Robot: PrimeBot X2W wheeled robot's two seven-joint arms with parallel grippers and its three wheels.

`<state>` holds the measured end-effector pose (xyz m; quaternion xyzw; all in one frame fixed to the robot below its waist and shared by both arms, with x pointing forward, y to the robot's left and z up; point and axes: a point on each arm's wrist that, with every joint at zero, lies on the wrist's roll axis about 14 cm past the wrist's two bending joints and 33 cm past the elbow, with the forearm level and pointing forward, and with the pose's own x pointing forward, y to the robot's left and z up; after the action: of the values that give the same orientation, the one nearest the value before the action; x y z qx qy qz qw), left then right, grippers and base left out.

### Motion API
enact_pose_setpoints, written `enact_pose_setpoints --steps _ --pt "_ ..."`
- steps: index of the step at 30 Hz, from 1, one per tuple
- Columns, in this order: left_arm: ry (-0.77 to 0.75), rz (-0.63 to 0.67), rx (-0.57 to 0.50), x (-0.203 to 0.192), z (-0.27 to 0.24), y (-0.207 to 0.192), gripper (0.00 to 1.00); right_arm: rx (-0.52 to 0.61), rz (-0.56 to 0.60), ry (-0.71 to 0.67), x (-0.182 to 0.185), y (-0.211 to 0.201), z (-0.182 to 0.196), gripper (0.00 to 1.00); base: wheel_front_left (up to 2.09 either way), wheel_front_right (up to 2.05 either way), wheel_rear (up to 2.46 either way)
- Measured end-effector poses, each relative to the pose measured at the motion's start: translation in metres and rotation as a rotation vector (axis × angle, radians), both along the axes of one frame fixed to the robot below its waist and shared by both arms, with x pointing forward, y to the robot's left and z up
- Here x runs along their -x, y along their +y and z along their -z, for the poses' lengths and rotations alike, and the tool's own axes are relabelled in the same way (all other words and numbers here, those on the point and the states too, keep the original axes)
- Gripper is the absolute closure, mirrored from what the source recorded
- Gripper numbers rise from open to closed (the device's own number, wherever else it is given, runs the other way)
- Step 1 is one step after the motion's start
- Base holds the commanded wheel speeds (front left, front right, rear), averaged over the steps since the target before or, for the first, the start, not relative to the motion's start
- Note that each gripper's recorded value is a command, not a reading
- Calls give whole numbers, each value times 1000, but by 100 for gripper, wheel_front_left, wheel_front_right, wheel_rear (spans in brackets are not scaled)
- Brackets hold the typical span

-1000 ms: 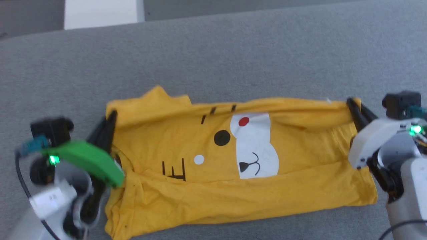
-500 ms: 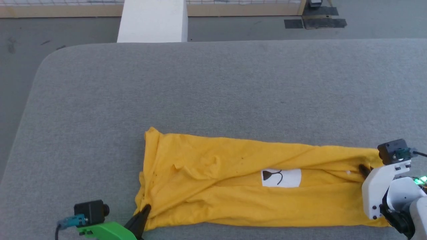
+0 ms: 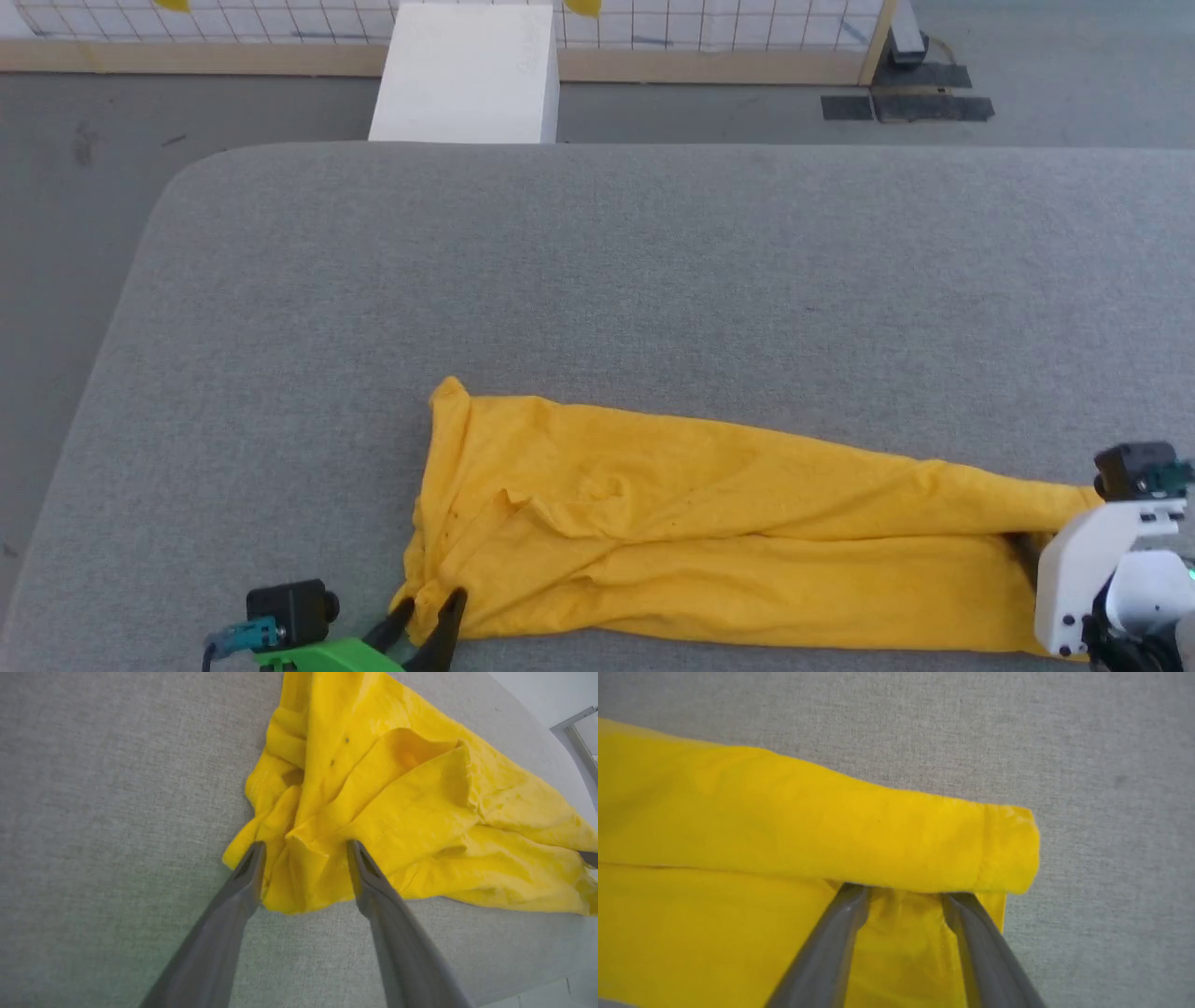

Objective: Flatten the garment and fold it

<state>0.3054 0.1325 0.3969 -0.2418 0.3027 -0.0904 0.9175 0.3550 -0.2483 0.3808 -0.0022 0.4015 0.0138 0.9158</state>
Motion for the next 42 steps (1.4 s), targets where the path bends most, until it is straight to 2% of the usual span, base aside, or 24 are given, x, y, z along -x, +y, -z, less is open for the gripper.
enact_pose_setpoints --steps 4,8,14,18,22,29,35,42 --pt "-126 -20 -13 -14 -20 0 0 -65 57 -41 8 4 -7 0 0 0 0" --pt "-270 -59 -49 -30 -41 4 0 -108 113 -143 10 3 -25 0 0 0 0" --pt "-442 -132 -153 -53 -66 19 0 -155 218 -358 3 -5 -60 0 0 0 0" --pt "-535 -160 -236 -69 -85 29 0 -148 270 -408 5 -16 -65 0 0 0 0" --pt "-648 -204 -305 -84 -114 39 0 -152 313 -378 10 -23 -54 0 0 0 0" --pt "-735 -240 -412 -89 -133 50 0 -186 356 -279 9 -24 -30 0 0 0 0" --pt "-746 -228 -406 -91 -133 45 0 -195 344 -132 12 -13 -3 0 0 0 0" --pt "-738 -248 -379 -89 -131 50 0 -186 333 -32 13 -11 9 0 0 0 0"
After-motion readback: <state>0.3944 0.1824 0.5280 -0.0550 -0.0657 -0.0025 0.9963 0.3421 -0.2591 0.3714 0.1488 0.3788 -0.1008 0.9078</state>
